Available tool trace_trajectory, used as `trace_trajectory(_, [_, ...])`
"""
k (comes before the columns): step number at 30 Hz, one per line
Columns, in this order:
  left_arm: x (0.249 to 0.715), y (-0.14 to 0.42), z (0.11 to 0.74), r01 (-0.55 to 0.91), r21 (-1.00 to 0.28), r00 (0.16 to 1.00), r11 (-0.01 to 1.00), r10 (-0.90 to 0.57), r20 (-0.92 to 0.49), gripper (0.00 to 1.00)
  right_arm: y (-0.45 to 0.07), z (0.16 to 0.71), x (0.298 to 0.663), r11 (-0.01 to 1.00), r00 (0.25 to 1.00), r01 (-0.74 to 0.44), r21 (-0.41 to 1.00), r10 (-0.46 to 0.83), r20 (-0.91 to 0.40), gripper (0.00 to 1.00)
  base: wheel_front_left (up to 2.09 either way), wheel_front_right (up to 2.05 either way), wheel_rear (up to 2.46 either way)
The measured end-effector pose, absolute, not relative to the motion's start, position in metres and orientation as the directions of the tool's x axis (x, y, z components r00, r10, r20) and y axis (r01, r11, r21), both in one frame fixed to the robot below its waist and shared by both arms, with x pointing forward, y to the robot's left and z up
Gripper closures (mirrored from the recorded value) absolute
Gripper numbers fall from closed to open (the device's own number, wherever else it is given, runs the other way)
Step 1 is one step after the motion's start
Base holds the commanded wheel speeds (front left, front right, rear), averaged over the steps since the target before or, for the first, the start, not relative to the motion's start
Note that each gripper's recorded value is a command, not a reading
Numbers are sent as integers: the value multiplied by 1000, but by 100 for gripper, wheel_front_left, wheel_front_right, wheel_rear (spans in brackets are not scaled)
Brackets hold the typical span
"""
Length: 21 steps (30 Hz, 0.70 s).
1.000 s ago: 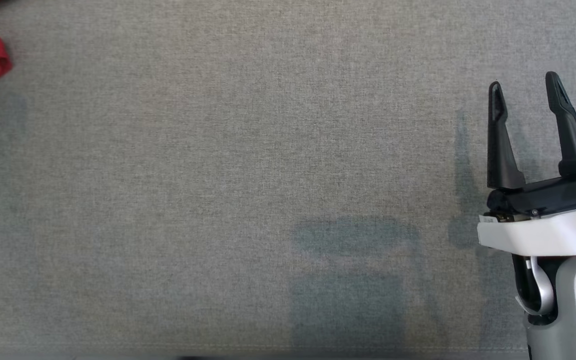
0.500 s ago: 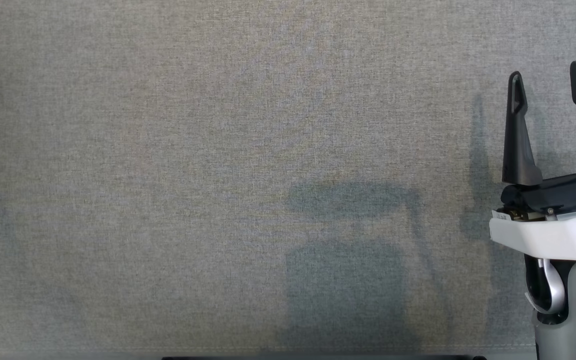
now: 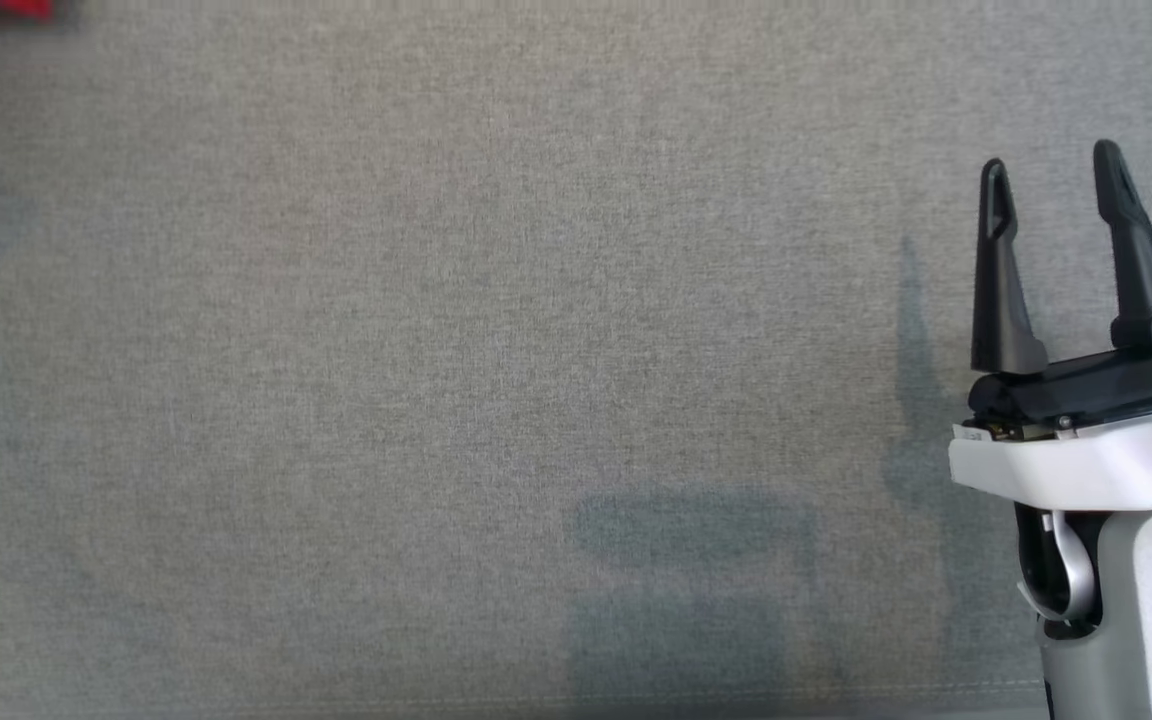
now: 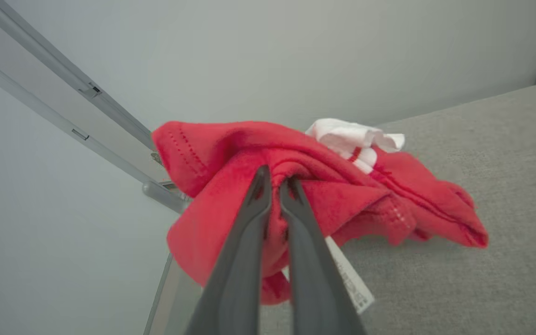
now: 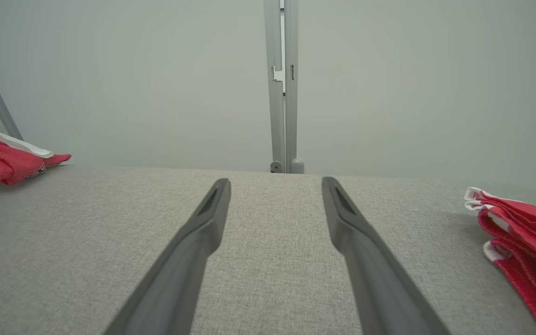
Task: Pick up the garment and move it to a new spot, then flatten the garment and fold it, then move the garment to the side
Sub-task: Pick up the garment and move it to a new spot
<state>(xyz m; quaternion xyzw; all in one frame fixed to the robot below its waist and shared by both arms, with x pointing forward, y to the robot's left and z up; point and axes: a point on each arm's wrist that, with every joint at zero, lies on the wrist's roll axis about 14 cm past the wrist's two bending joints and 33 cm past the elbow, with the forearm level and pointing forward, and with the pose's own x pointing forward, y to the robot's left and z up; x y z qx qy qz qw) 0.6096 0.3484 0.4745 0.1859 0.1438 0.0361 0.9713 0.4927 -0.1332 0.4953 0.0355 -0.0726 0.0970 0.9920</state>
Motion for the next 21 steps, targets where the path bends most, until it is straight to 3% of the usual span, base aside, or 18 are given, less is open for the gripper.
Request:
trace_trajectory(10, [632, 268, 605, 103, 469, 993, 877, -115, -3, 100, -145, 533, 468, 978, 961, -179, 104, 152, 230, 0, 0, 0, 0])
trace_trajectory(21, [610, 135, 697, 294, 489, 896, 821, -415, 159, 100, -175, 572, 432, 986, 951, -111, 124, 69, 302, 0, 0, 0, 0])
